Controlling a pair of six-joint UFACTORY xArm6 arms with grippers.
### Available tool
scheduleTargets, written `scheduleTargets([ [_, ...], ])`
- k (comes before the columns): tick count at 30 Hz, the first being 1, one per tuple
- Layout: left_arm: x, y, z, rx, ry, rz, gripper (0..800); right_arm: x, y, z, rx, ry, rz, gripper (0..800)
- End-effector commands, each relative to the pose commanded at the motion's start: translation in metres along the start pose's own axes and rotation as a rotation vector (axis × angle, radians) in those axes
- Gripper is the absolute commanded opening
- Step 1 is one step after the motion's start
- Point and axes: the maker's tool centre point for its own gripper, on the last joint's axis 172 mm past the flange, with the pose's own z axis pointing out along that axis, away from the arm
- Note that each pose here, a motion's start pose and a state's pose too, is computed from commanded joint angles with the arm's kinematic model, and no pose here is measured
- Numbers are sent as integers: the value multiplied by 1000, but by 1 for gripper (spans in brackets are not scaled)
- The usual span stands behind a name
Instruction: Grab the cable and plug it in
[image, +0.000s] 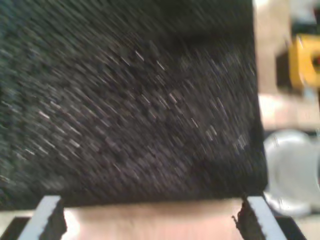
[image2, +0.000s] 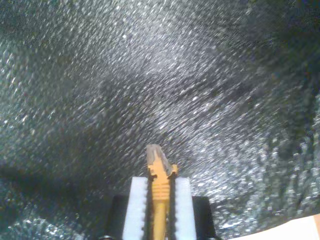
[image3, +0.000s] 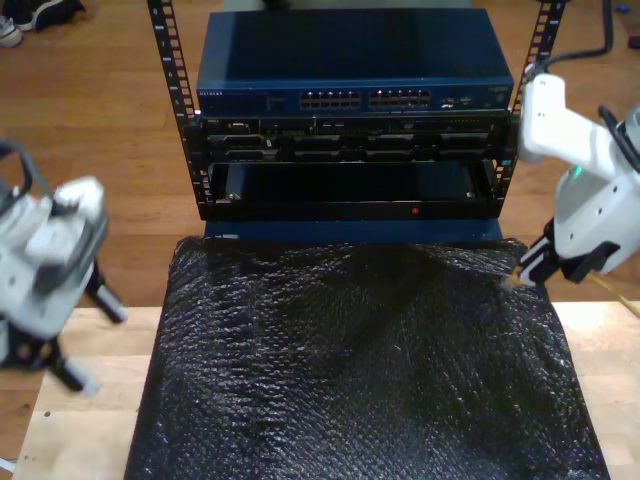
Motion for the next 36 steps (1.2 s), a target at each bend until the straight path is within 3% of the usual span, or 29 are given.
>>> scheduleTargets([
  [6, -53, 27, 1, -24, -59, 22, 799, -6, -2, 11, 28, -9, 16, 0],
  [14, -123, 88, 21, -98, -61, 106, 799, -6, -2, 11, 28, -11, 34, 1],
  [19, -159, 117, 41, -80, -42, 143, 799, -8, -5, 17, 39, -14, 53, 1],
  [24, -162, 152, 77, -58, 67, 187, 799, -11, -6, 21, 46, -16, 57, 1],
  [27, -155, 171, 102, -46, 139, 170, 799, -12, -8, 24, 51, -18, 60, 1],
  [36, -138, 187, 135, -39, 232, 170, 799, -16, -12, 28, 63, -24, 63, 1],
])
